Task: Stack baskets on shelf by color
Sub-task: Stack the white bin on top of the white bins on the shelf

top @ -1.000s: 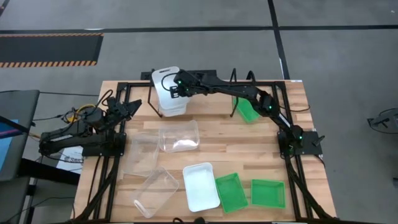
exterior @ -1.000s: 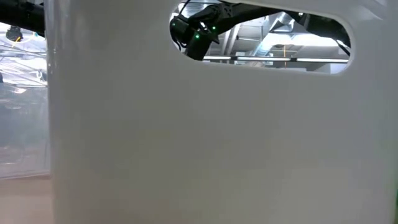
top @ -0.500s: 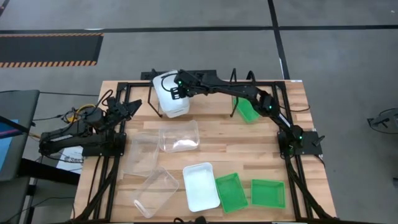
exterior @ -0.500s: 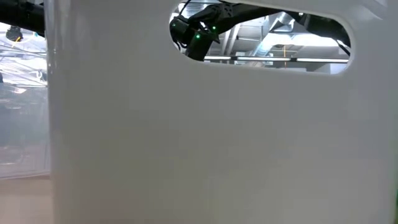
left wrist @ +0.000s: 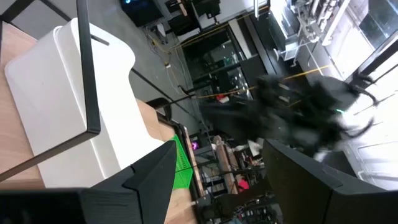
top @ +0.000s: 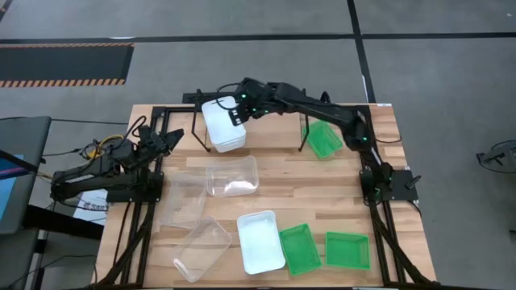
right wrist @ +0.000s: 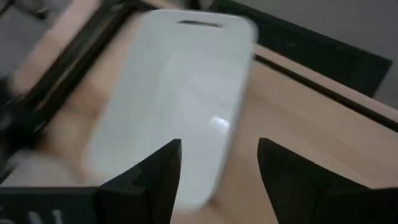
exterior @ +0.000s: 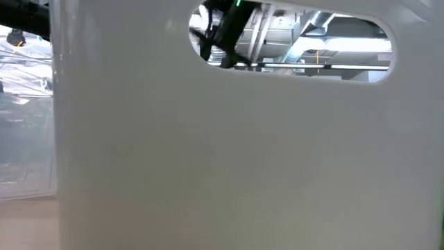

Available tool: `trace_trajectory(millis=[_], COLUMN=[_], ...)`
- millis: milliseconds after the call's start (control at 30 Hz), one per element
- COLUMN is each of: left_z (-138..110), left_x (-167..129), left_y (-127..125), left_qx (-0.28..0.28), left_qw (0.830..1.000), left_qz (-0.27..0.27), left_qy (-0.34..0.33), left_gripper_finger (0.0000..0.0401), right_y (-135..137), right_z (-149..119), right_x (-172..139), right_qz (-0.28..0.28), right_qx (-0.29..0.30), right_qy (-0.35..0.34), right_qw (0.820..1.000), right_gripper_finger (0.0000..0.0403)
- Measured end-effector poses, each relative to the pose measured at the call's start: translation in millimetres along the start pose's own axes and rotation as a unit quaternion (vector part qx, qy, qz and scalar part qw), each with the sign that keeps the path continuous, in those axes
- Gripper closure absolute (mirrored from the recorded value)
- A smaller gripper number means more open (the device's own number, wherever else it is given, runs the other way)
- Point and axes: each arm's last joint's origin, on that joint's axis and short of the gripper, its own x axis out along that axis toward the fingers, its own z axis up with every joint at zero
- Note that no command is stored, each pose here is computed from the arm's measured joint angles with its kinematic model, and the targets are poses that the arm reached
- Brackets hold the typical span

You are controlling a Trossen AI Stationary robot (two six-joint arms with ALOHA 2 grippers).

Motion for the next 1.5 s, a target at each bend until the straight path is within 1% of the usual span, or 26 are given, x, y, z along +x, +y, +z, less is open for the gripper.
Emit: trace_trajectory(millis=[100, 167, 267, 333, 467, 600, 733, 833, 867, 1000, 1100, 1200, 1367, 1433, 1500], left_z=[-0.7, -1.5, -2.5, -2.9, -3.8, -5.5, -7.5, -8.0, -8.0, -8.2, -8.9, -9.1, -9.2, -9.2, -9.3], left_x=[0.0, 0.0, -0.1, -0.1, -0.2, -0.4, -0.7, -0.8, -0.8, -0.9, -1.0, -1.1, -1.1, -1.1, -1.1], left_y=[-0.1, 0.2, 0.8, 0.9, 1.0, 0.7, 3.9, 4.9, 4.9, 5.7, 7.2, 7.1, 7.4, 7.5, 7.7], left_qx=[0.000, 0.002, 0.003, 0.004, 0.004, 0.005, 0.011, 0.010, 0.010, 0.027, 0.026, 0.027, 0.031, 0.031, 0.032], left_qw=[1.000, 1.000, 0.999, 0.999, 0.998, 0.996, 0.994, 0.994, 0.994, 0.994, 0.993, 0.993, 0.992, 0.992, 0.992], left_qz=[-0.004, -0.005, -0.005, -0.006, -0.009, -0.017, -0.006, -0.001, -0.001, 0.001, 0.008, 0.006, 0.007, 0.008, 0.009], left_qy=[0.012, 0.023, 0.036, 0.041, 0.056, 0.083, 0.104, 0.108, 0.109, 0.109, 0.114, 0.119, 0.119, 0.119, 0.120], left_gripper_finger=[0.0173, 0.0173, 0.0173, 0.0173, 0.0173, 0.0173, 0.0173, 0.0173, 0.0173, 0.0173, 0.0173, 0.0173, 0.0173, 0.0173, 0.0173], right_y=[12.4, 20.2, 34.5, 46.7, 83.2, 110.0, 121.7, 121.0, 121.0, 120.9, 119.9, 116.8, 103.9, 100.6, 96.8], right_z=[-20.6, -40.9, -73.9, -98.2, -148.0, -204.2, -252.7, -282.7, -290.9, -316.5, -327.7, -332.7, -332.6, -331.4, -330.7], right_x=[-29.7, -46.9, -73.6, -85.4, -100.5, -111.0, -111.4, -105.1, -102.3, -82.1, -64.6, -46.5, -22.5, -15.5, -9.7], right_qz=[-0.002, -0.017, -0.044, -0.067, -0.062, -0.078, -0.103, -0.141, -0.144, -0.130, -0.106, -0.088, -0.089, -0.082, -0.082], right_qx=[-0.056, -0.088, -0.095, -0.084, -0.049, -0.006, 0.045, 0.058, 0.059, 0.063, 0.061, 0.070, 0.057, 0.049, 0.049], right_qy=[0.049, 0.097, 0.159, 0.193, 0.205, 0.242, 0.254, 0.258, 0.259, 0.258, 0.257, 0.254, 0.250, 0.253, 0.260], right_qw=[0.997, 0.991, 0.982, 0.975, 0.976, 0.967, 0.961, 0.954, 0.953, 0.955, 0.959, 0.961, 0.963, 0.963, 0.961], right_gripper_finger=[0.0172, 0.0173, 0.0174, 0.0174, 0.0174, 0.0174, 0.0174, 0.0174, 0.0174, 0.0174, 0.0174, 0.0174, 0.0175, 0.0180, 0.0194])
